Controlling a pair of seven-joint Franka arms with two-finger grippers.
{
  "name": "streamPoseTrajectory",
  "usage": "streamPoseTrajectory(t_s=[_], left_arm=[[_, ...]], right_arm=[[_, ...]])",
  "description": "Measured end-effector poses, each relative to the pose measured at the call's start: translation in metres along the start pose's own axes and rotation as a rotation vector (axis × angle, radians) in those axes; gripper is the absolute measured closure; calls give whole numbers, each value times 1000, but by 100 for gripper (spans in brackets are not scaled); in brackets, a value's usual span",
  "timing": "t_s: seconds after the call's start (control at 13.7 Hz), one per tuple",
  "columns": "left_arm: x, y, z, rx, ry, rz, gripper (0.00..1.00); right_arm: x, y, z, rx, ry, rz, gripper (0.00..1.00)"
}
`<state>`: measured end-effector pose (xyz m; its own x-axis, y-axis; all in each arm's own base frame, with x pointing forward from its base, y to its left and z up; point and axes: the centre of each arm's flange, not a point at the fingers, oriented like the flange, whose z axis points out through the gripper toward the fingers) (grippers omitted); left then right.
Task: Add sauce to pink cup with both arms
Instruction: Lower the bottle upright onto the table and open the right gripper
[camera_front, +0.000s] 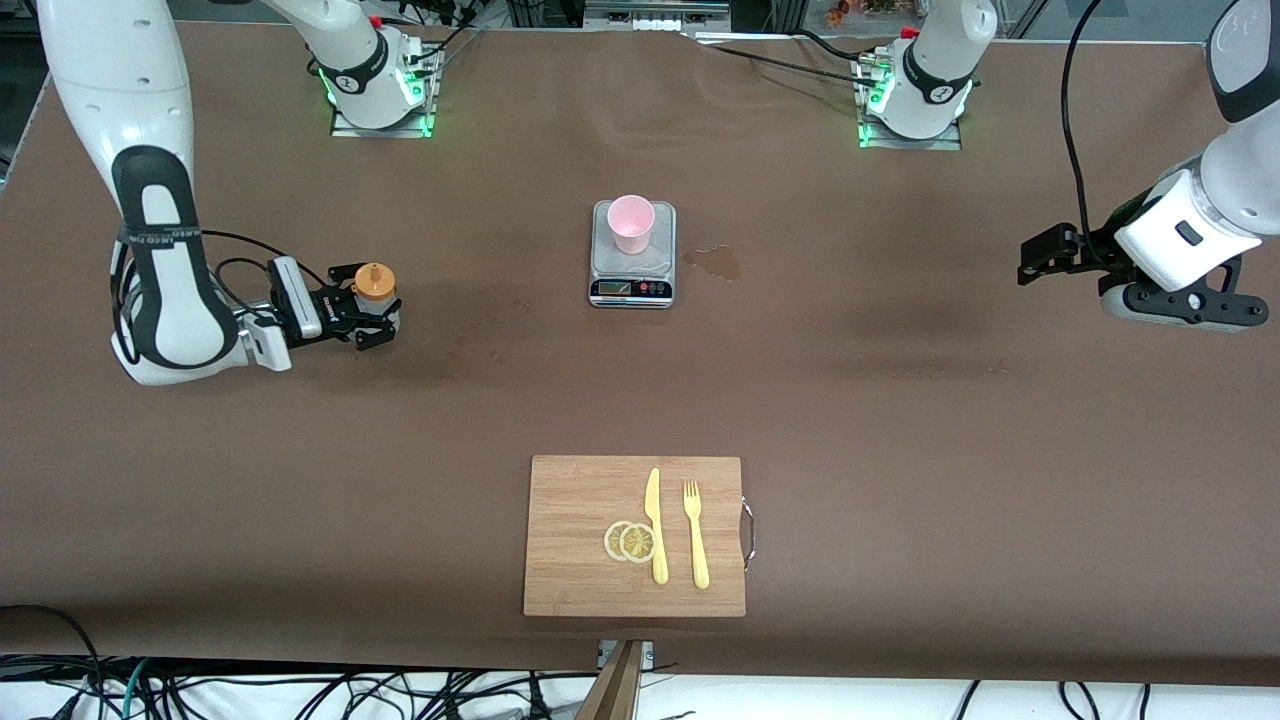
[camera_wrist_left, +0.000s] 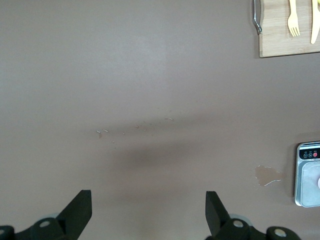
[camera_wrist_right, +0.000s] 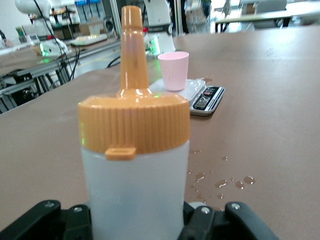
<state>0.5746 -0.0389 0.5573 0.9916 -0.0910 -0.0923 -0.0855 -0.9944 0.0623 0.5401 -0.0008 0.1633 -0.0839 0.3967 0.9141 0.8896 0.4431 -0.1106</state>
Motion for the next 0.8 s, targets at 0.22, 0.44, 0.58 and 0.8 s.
streamPoseTrajectory(t_s=[0.22,0.44,0.58,0.8], left_arm=[[0,0,0,0,0,0,0],[0,0,0,0,0,0,0],[0,0,0,0,1,1,0],[0,1,0,0,1,2,0]], right_arm=[[-28,-1,-13,1,83,-32,75],[-46,-2,-16,-13,131,-34,75],[-55,-8,-7,-11,207,-17,75],[-77,-18,19,-12,353,22,75]])
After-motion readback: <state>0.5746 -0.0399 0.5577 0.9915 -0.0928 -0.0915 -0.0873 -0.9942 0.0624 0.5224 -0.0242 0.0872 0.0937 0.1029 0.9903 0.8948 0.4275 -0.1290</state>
